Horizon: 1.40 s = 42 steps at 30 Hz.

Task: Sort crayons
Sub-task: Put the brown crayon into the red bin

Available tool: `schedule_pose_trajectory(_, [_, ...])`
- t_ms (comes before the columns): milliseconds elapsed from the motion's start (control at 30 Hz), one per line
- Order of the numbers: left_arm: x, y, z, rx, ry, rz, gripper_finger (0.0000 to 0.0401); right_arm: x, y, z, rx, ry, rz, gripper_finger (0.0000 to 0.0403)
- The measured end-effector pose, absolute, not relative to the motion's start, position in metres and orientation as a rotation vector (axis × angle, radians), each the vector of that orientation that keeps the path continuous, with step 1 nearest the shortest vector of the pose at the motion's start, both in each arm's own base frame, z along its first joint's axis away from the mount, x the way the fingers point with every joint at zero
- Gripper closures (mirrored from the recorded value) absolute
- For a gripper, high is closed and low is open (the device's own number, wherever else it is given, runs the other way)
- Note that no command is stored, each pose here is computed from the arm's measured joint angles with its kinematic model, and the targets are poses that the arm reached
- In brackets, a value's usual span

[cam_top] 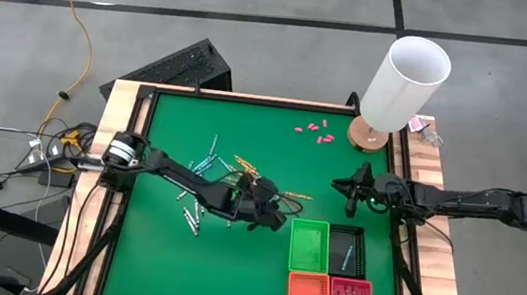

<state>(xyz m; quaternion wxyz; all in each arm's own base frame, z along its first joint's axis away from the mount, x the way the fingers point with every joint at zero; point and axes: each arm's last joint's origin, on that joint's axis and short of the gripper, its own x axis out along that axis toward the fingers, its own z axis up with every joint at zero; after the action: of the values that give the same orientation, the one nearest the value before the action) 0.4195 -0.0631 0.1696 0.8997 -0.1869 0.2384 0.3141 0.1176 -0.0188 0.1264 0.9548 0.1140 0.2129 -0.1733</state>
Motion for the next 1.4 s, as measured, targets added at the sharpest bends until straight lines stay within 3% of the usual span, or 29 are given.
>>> schedule_pose_trajectory(467, [0.443,-0.067,0.14,-0.305,0.637,0.748,0.0285,0.118,-0.019,0.126,0.238,0.43,-0.353,0.0335])
schedule_pose_trajectory(1067, [0.449,-0.079,0.116,-0.463,0.621,0.737,0.0288,0.118,-0.019,0.127,0.241,0.426,-0.352,0.0335])
schedule_pose_trajectory(1167, [0.449,-0.078,0.116,-0.455,0.624,0.738,0.031,0.118,-0.019,0.127,0.24,0.427,-0.351,0.0335])
schedule_pose_trajectory(1333, [0.448,-0.078,0.116,-0.437,0.639,0.726,0.0385,0.118,-0.019,0.127,0.24,0.427,-0.351,0.0335])
schedule_pose_trajectory(1400, [0.448,-0.078,0.115,-0.434,0.641,0.728,0.039,0.118,-0.019,0.126,0.24,0.428,-0.351,0.0335])
